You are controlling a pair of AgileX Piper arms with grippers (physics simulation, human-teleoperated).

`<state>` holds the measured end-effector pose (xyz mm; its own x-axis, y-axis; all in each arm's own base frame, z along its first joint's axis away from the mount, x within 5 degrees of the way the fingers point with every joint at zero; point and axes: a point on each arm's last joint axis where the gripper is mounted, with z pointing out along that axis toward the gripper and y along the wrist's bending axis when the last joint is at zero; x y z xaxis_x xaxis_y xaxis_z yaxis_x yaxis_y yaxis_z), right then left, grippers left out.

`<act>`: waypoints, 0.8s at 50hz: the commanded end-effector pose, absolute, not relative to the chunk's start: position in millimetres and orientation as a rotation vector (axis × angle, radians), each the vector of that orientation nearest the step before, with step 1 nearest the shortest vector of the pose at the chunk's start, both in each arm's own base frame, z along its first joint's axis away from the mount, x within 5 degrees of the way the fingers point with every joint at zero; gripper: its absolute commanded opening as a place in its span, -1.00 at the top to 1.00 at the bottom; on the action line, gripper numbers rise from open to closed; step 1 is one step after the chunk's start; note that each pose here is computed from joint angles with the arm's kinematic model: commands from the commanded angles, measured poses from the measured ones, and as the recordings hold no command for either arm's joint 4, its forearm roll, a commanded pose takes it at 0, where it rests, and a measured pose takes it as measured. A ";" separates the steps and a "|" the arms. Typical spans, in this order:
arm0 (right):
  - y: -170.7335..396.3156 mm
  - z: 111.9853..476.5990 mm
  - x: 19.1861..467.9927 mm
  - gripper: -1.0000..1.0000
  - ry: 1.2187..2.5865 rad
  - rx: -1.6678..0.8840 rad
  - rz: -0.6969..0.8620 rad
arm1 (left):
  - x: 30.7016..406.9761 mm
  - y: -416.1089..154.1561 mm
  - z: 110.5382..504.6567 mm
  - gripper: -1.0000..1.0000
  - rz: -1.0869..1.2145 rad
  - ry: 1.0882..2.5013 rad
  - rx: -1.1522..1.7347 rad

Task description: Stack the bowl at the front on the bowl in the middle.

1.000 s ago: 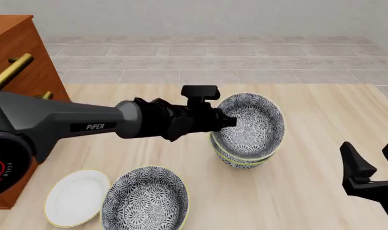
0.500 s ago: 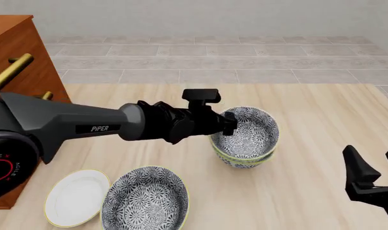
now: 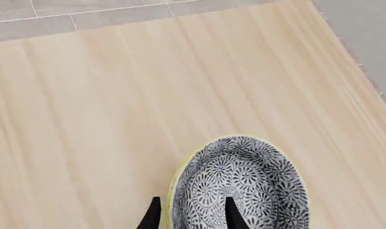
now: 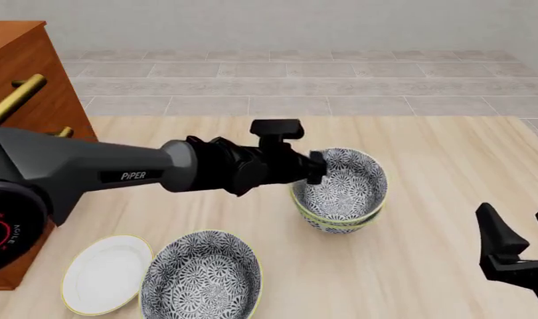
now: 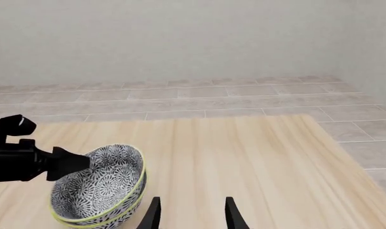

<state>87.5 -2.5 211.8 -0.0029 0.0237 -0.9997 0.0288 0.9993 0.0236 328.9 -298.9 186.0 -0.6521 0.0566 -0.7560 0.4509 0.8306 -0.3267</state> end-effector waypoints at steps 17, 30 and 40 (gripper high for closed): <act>-2.6 212.2 95.8 -1.00 1.569 0.039 -0.004 | 325.3 -258.9 247.9 -1.00 -0.591 2.071 0.398; -2.5 211.9 83.9 -1.00 1.571 0.039 -0.008 | 325.2 -221.7 276.0 -1.00 -0.482 1.956 0.449; -3.0 212.2 95.5 -1.00 1.570 0.039 -0.011 | 314.9 -201.9 292.6 -1.00 -0.434 1.868 0.474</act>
